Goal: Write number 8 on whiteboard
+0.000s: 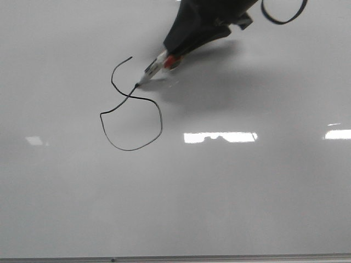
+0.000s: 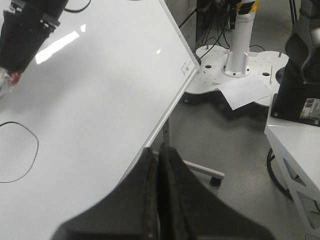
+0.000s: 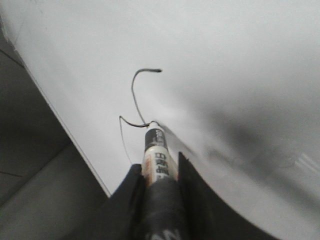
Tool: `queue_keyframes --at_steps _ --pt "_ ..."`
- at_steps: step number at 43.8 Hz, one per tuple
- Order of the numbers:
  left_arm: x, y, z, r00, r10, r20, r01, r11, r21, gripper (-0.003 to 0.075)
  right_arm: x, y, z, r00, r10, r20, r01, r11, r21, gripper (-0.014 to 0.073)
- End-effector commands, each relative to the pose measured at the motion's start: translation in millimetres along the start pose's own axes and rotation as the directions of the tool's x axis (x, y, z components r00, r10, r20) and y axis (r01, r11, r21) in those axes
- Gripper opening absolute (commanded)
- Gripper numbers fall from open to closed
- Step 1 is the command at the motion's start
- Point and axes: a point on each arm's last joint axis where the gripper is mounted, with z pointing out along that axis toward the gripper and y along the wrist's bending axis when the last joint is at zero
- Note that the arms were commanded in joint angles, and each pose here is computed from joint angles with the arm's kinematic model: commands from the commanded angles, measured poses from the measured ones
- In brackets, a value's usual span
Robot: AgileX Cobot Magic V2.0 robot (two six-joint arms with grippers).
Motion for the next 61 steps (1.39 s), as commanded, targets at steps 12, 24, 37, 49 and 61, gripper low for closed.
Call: queue_keyframes --at_steps 12,24,37,49,61 --pt "-14.0 2.8 -3.2 0.996 -0.028 0.085 0.031 0.999 -0.026 -0.0020 -46.5 5.0 -48.2 0.964 -0.080 0.254 0.047 0.990 0.134 -0.0061" --pt "-14.0 2.8 -3.2 0.996 -0.028 0.085 0.031 0.999 -0.026 -0.0020 -44.3 25.0 -9.3 0.976 -0.095 0.197 0.085 0.995 0.056 -0.0061" --pt "-14.0 2.8 -3.2 0.996 -0.028 0.085 0.031 0.999 -0.026 -0.0020 -57.3 79.2 -71.1 0.936 -0.179 0.301 0.229 0.964 -0.137 -0.0061" --pt "-24.1 2.6 -5.3 0.986 -0.090 0.141 0.092 0.996 -0.010 0.0018 -28.0 118.2 -123.8 0.884 -0.445 0.143 0.467 0.830 -0.304 -0.0061" --pt "-54.7 6.2 5.0 0.997 -0.070 0.033 0.069 0.997 0.042 0.0482 -6.8 136.8 -126.7 0.846 -0.532 -0.036 0.478 0.787 -0.390 -0.0061"
